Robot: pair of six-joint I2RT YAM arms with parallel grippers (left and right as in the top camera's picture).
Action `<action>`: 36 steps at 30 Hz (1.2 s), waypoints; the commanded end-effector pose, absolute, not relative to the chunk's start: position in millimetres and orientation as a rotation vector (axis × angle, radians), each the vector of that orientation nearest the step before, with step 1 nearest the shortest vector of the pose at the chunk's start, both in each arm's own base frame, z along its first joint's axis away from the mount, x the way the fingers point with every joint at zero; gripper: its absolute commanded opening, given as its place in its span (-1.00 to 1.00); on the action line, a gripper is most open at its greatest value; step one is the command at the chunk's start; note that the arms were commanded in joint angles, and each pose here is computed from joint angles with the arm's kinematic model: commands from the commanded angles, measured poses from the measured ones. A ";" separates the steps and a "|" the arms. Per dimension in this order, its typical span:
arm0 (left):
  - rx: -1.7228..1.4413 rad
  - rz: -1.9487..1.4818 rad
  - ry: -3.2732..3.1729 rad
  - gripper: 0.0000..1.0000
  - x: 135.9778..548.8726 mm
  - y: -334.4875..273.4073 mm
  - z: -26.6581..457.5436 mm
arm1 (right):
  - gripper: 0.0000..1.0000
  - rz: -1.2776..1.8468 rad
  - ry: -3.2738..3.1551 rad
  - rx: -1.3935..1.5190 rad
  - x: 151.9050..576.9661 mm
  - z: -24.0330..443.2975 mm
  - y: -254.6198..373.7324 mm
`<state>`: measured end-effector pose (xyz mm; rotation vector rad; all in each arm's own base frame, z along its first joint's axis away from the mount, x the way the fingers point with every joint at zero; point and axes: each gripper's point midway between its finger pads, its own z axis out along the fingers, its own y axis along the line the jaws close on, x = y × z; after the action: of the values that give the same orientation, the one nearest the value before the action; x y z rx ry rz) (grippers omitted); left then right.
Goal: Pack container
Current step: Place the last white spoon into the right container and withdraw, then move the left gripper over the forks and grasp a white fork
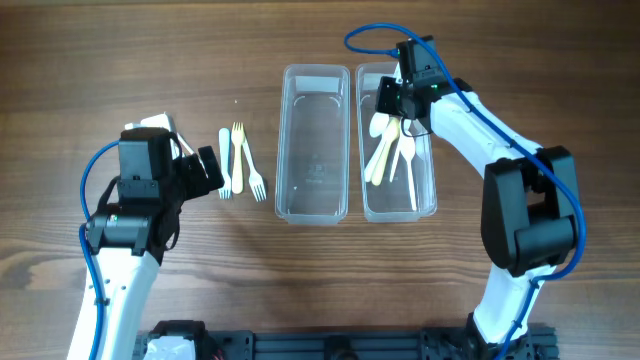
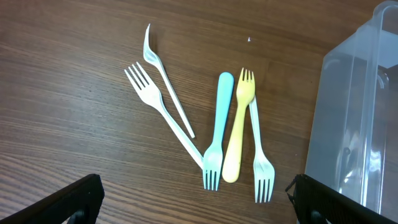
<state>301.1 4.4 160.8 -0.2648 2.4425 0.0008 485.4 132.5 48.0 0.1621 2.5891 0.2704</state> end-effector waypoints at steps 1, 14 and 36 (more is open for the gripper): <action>-0.245 0.018 2.421 1.00 305.3 5.1 169.4 | -0.89 0.276 2.554 0.120 483.9 73.8 134.5; -0.245 0.018 2.421 0.99 305.3 5.1 169.4 | -0.90 0.199 2.892 0.199 369.7 95.0 132.1; -0.332 -0.455 2.497 1.00 290.7 -50.7 163.8 | 0.87 0.204 2.336 0.541 362.4 304.5 -53.3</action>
<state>301.8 -20.0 161.9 -0.3517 2.4416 -0.2261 369.3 -37.5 306.5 0.4968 2.3282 0.2215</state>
